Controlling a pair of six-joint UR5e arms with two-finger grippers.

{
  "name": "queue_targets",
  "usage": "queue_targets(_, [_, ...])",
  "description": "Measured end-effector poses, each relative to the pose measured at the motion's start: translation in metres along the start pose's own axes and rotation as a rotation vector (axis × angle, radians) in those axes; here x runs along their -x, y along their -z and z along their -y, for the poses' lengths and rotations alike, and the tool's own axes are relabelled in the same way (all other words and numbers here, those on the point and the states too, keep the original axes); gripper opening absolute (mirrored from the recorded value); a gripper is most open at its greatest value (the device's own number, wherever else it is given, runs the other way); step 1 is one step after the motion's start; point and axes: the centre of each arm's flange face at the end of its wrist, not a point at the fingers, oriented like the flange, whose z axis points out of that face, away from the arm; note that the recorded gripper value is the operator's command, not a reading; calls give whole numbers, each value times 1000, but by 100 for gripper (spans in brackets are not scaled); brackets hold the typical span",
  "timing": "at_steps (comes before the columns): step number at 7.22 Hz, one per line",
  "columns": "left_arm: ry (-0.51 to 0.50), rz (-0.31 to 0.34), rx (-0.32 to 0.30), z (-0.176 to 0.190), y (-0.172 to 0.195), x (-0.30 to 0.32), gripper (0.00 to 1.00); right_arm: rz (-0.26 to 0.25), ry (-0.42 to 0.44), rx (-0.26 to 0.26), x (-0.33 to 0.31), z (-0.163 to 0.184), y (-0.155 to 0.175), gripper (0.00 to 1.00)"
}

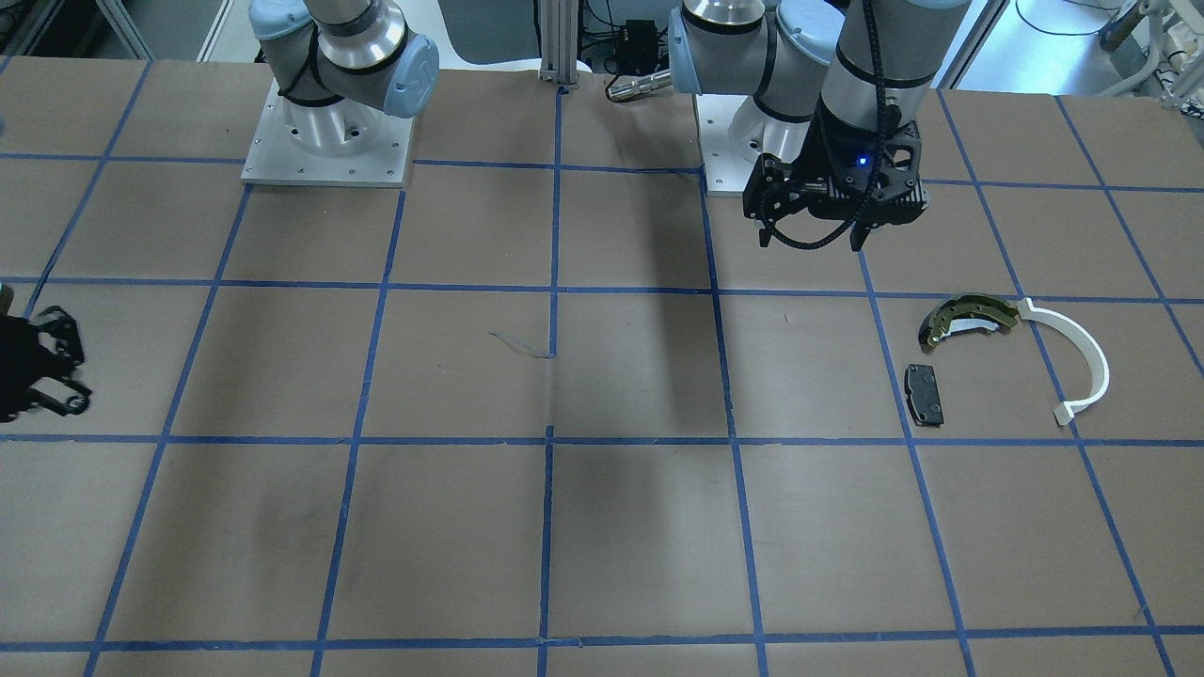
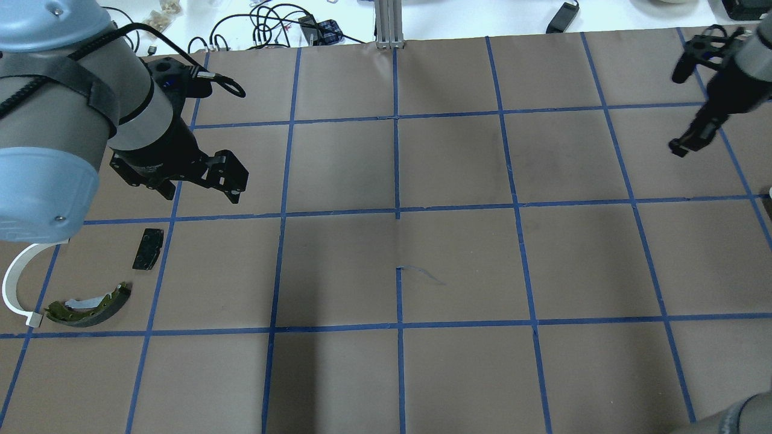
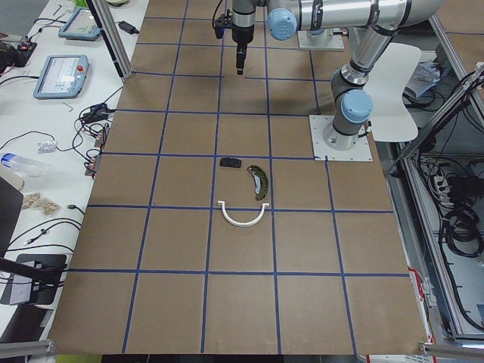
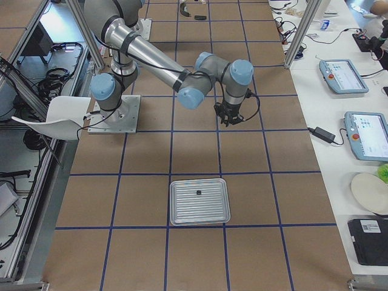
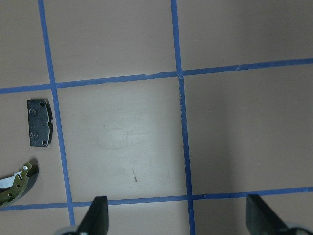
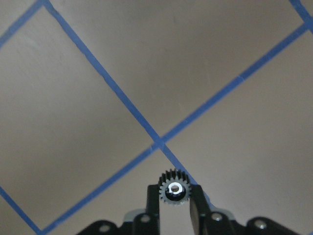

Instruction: Place bearing gear from tray to pile

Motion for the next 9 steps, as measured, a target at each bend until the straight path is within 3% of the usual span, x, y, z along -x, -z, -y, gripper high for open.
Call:
queue_targets(3, [6,2,-16,2,2,3,100,-29,-247,-15,153,161,-24,29])
queue_targets(5, [12,4,-26,6,1,5,100,-25,-390,-70,262,241,-51,32])
queue_targets(6, [15,4,-39,9,0,7,100,-24,-441,-91,311,270,-71,38])
queue_targets(7, [20,4,-54,11,2,8,100,-21,-480,-98,353,289,-91,59])
queue_targets(8, [23,2,-63,10,5,8,100,-19,-503,-89,377,297,-106,100])
queue_targets(9, [23,-3,-58,10,4,8,100,-20,-506,-75,386,299,-118,100])
